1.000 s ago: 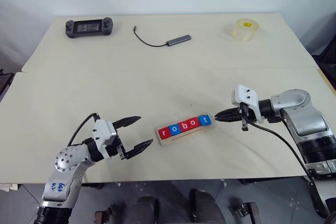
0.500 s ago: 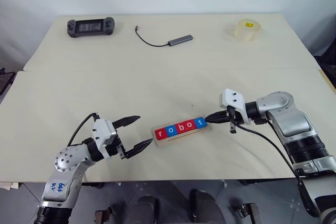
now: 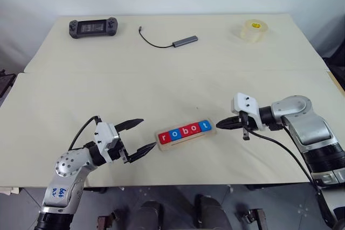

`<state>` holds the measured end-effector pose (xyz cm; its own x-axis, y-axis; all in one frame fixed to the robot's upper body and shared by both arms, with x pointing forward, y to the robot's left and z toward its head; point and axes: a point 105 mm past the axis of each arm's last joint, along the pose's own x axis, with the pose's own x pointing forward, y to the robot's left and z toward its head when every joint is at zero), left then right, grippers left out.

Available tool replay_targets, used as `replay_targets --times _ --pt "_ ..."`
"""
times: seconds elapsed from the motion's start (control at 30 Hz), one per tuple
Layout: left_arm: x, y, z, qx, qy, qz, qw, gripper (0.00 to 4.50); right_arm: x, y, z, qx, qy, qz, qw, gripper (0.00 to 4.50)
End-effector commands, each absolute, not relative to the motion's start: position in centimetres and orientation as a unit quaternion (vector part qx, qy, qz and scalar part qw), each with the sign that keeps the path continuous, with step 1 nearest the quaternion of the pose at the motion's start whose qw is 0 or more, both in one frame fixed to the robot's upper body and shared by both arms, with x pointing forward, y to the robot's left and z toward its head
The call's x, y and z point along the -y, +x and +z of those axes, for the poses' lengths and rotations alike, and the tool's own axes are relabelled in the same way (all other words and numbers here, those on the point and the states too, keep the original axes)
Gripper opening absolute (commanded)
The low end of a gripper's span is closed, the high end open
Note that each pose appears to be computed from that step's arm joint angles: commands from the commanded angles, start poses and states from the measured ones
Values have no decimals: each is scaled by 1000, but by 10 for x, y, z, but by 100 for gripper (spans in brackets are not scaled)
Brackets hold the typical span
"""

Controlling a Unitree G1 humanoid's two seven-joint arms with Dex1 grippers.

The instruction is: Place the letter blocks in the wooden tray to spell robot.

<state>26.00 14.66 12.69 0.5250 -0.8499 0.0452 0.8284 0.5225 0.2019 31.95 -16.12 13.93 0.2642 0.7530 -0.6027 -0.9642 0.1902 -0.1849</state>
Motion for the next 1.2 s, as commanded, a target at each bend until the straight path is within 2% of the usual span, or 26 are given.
replay_targets --times 0.03,0.33,0.67,0.83,1.03,1.2 --pt "-149 258 137 90 91 -480 868 450 150 311 144 -181 -267 594 736 4" --pt "-150 259 139 91 94 -480 868 450 128 319 140 -162 -256 588 750 4" --pt "-150 260 139 91 93 -481 867 450 128 325 138 -161 -261 568 764 4" --pt "-150 261 140 92 94 -482 866 450 129 321 156 -129 -237 580 769 4" --pt "-151 263 141 93 96 -481 866 450 134 356 160 -93 -250 540 798 4" --pt "-150 262 142 94 98 -482 866 450 127 374 150 -95 -271 549 785 4"
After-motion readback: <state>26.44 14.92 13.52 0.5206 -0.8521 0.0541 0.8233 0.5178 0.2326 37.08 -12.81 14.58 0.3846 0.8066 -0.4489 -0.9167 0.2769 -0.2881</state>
